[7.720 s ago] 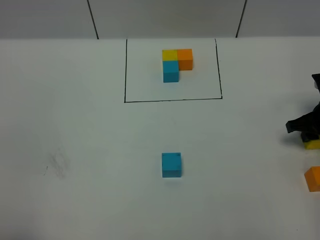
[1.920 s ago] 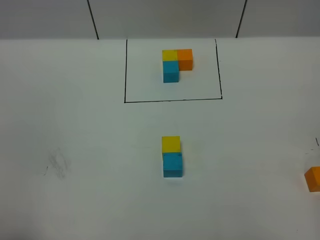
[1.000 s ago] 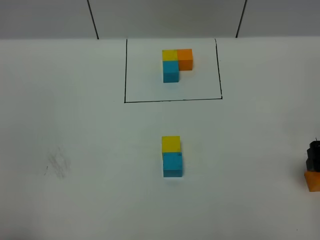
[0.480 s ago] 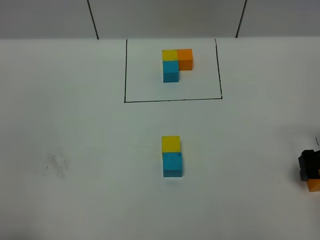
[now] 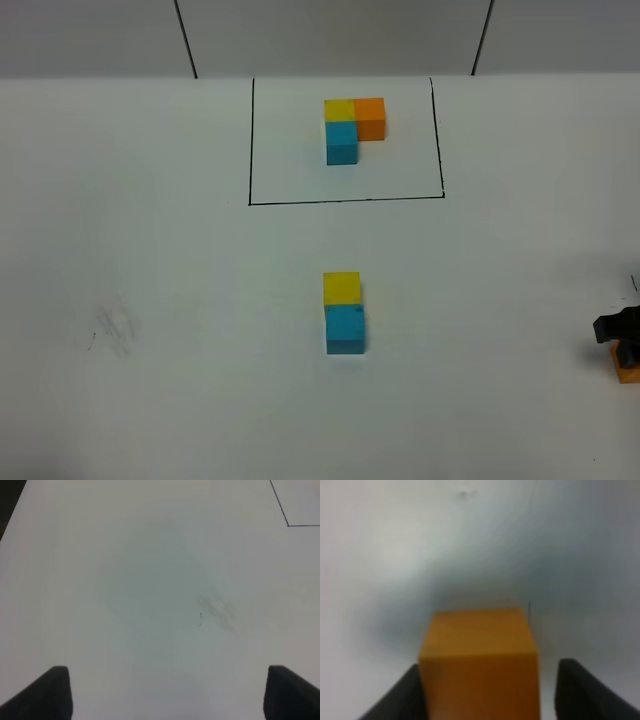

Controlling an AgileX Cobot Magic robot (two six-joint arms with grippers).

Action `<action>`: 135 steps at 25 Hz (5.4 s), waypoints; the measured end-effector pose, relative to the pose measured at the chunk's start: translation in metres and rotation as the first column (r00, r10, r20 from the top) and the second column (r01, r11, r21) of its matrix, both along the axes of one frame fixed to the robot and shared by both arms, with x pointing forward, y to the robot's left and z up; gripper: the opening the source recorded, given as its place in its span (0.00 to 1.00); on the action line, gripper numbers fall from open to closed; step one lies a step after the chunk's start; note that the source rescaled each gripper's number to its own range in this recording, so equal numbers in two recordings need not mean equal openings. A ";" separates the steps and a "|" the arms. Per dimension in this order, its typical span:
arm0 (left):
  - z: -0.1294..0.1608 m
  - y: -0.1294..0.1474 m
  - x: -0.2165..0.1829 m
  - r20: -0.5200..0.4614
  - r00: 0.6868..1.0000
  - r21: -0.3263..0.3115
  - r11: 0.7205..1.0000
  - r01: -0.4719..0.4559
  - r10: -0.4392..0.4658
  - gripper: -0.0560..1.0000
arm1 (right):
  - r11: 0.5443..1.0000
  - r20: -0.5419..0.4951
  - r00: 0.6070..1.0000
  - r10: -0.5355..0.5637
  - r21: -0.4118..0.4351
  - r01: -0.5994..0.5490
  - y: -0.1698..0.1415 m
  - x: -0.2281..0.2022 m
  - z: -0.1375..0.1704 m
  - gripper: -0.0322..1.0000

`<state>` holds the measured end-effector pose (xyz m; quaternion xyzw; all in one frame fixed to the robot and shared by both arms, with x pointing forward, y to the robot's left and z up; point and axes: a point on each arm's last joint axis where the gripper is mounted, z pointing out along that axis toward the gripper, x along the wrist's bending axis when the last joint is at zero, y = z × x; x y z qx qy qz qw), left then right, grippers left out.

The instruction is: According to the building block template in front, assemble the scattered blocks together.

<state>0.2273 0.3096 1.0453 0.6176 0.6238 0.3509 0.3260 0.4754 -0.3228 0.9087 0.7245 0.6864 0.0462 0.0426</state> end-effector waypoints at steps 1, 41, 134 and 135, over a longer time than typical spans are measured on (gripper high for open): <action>0.000 0.000 0.000 0.000 1.000 0.000 1.000 0.000 0.000 0.66 | 1.000 0.001 1.000 0.001 0.000 -0.001 0.000 0.000 0.000 0.26; 0.000 0.000 0.000 0.001 1.000 0.000 1.000 0.000 0.000 0.66 | 0.052 -0.026 0.055 0.998 -0.108 -0.993 0.231 0.094 0.033 0.28; 0.000 0.000 0.000 -0.001 1.000 0.000 1.000 0.000 0.000 0.66 | 0.921 0.354 0.927 0.123 -0.389 0.026 -0.030 -0.133 0.225 1.00; 0.000 0.000 0.000 -0.001 1.000 0.000 1.000 0.000 0.000 0.66 | 0.922 0.411 0.901 0.138 -0.387 0.035 -0.021 -0.146 0.226 1.00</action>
